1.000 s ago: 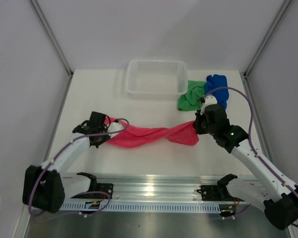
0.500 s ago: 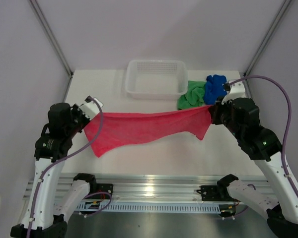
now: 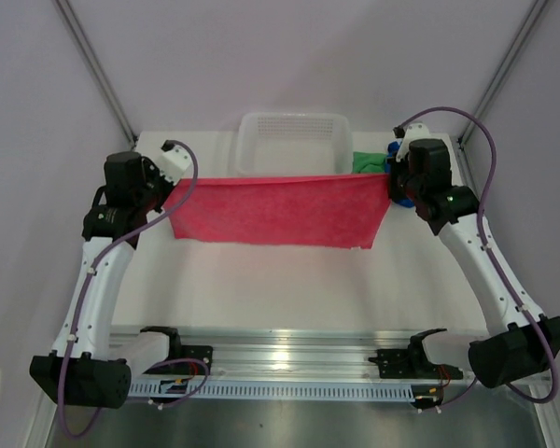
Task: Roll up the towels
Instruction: Flatten the towel
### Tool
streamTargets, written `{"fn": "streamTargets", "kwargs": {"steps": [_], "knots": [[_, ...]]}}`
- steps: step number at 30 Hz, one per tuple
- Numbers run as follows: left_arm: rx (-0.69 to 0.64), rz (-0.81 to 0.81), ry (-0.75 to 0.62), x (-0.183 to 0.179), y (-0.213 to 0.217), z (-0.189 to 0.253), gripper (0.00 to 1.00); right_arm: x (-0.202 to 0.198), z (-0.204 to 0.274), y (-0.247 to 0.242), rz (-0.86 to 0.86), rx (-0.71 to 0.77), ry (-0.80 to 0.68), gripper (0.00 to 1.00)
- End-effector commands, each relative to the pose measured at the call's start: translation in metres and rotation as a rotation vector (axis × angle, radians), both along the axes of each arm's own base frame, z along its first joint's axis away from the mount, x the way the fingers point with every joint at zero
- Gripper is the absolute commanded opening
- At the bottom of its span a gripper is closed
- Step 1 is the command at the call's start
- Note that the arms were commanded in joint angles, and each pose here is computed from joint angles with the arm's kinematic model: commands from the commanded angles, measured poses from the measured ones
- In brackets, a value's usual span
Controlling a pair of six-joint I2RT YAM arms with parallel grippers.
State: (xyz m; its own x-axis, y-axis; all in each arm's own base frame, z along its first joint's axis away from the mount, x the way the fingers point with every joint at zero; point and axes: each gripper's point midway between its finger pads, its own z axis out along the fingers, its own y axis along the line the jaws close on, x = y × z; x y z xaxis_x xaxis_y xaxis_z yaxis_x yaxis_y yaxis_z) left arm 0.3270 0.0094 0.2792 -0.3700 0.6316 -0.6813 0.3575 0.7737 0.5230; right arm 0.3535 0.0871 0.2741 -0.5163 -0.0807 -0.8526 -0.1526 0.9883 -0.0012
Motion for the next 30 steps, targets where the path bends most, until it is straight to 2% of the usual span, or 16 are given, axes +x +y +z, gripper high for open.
{"fn": "streamTargets", "kwargs": {"steps": [1,8,9,12,13,16,20,23,25,30], "knots": [[-0.022,0.018,-0.147,0.019,0.003,0.044,0.01,0.022,0.067,-0.003,0.024,-0.017,-0.221,0.00],[0.025,0.000,-0.139,0.021,0.008,0.019,0.01,0.004,0.038,-0.007,0.033,-0.028,-0.203,0.00],[0.027,-0.012,-0.116,0.018,0.007,0.007,0.01,-0.002,0.018,-0.009,0.034,-0.034,-0.164,0.00],[0.048,-0.047,-0.080,0.010,0.006,-0.020,0.01,-0.021,0.000,-0.007,0.049,0.008,-0.147,0.00],[0.068,-0.072,-0.058,0.006,0.005,-0.032,0.01,-0.029,-0.025,-0.005,0.061,0.014,-0.096,0.03],[0.106,-0.120,-0.022,-0.006,0.003,-0.059,0.01,-0.052,-0.062,0.000,0.101,0.028,-0.003,0.07],[0.126,-0.199,0.104,-0.036,-0.003,-0.111,0.01,-0.087,-0.095,-0.006,0.110,-0.026,0.136,0.08],[0.153,-0.248,0.159,-0.054,-0.004,-0.132,0.01,-0.099,-0.096,0.001,0.158,-0.029,0.158,0.08],[0.169,-0.289,0.222,-0.069,-0.005,-0.153,0.01,-0.107,-0.095,0.014,0.255,-0.052,0.165,0.08],[0.184,-0.292,0.303,-0.088,0.005,-0.174,0.01,-0.124,-0.099,0.037,0.423,-0.024,0.215,0.11]]}}
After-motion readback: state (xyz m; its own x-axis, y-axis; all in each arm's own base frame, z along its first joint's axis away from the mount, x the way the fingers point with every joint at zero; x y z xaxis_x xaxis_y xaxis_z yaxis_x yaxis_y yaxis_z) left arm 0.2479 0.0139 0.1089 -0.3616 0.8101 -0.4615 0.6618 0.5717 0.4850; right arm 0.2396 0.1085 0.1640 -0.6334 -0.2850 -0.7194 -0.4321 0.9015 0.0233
